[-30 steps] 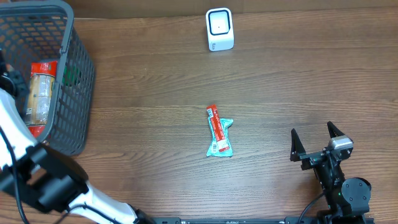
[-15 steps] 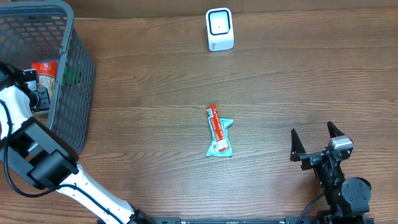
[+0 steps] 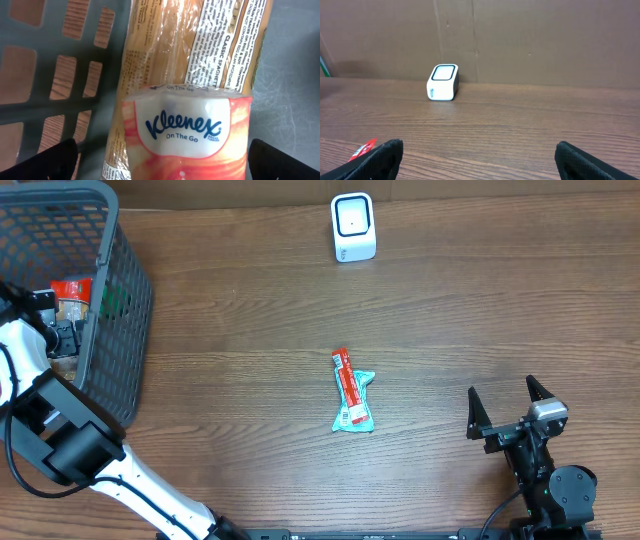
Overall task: Scan the item barcode
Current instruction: 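Grasp the long snack pack with Kleenex tissue pack using left gripper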
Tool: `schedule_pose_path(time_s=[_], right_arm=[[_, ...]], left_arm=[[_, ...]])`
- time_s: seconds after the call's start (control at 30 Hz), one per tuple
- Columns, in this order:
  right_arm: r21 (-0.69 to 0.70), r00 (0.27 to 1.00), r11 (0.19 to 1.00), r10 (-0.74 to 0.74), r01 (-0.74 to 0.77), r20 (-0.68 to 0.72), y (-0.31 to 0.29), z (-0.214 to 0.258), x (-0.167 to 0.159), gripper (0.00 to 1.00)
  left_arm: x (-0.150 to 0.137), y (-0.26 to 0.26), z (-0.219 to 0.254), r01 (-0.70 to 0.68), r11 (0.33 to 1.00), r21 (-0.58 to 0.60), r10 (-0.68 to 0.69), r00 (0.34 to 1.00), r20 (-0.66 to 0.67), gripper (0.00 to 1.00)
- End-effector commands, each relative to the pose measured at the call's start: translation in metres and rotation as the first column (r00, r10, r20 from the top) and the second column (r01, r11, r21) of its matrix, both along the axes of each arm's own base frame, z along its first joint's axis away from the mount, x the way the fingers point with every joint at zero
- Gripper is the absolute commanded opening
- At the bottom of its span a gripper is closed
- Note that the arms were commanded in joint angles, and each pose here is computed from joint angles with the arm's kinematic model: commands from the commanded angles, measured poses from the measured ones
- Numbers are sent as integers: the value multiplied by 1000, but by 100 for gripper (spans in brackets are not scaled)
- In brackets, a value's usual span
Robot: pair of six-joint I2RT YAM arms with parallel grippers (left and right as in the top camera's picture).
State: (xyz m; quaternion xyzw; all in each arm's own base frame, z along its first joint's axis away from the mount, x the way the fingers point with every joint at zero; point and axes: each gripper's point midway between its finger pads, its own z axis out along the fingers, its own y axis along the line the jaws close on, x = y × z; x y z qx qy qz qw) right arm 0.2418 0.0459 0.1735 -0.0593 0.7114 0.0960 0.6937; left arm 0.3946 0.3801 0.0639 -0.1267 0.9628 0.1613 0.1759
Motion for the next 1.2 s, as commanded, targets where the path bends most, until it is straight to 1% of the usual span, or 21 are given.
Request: schedule_pose_path(time_s=[0.0,0.27,0.3,0.33,0.4,0.43,0.47,0.57,0.6,0.67,0.73,0.8,0.87,0.97,1.07,1.1,1.17], right_arm=[[9,1000,1000,-7,7,-1,-1,-3,0,100],[9,1000,1000,-7,7,-1,-1,-3,0,100],[9,1000,1000,-7,7,-1,-1,-3,0,100],[9,1000,1000,-7,7,-1,-1,-3,0,100],[9,1000,1000,-7,7,-1,-1,-3,0,100],[9,1000,1000,-7,7,-1,-1,-3,0,100],[9,1000,1000,-7,7,-1,-1,-3,0,100],[9,1000,1000,-7,7,-1,-1,-3,0,100],[9,1000,1000,-7,7,-1,-1,-3,0,100],[9,1000,1000,-7,7,-1,-1,-3,0,100],[9,1000,1000,-7,7,-1,-1,-3,0,100],[9,1000,1000,-7,7,-1,-1,-3,0,100],[9,1000,1000,-7,7,-1,-1,-3,0,100],[9,1000,1000,-7,7,-1,-1,-3,0,100],[9,1000,1000,-7,7,-1,-1,-3,0,100],[9,1000,1000,-7,7,-1,-1,-2,0,100],[9,1000,1000,-7,7,-1,-1,-3,0,100]], left_arm=[[-5,1,-28,-8,999,-34,6,999,-40,100],[-13,-1,-66,-18,996,-87,11,996,-90,99],[-15,-1,-71,-21,995,-94,12,995,-97,92],[-17,-2,-76,-24,994,-103,13,994,-108,82],[-21,-3,-85,-29,992,-122,14,992,-122,47],[-23,-5,-89,-30,991,-132,13,992,-128,33],[-23,-7,-91,-28,989,-143,9,992,-129,29],[-18,-14,-93,-9,983,-182,-10,995,-102,32],[-16,-16,-93,-4,982,-190,-13,996,-93,30],[-15,-17,-93,-1,981,-194,-17,996,-91,18],[-13,-16,-89,0,982,-189,-16,996,-84,14],[-8,-11,-77,-16,985,-174,6,998,-59,13],[0,-3,-54,-40,988,-147,39,999,-12,11],[13,9,-5,-79,992,-95,87,992,85,9],[22,16,47,-93,995,-48,100,978,184,7],[24,17,68,-95,995,-26,98,971,219,4],[26,19,98,-107,994,8,101,957,273,4]])
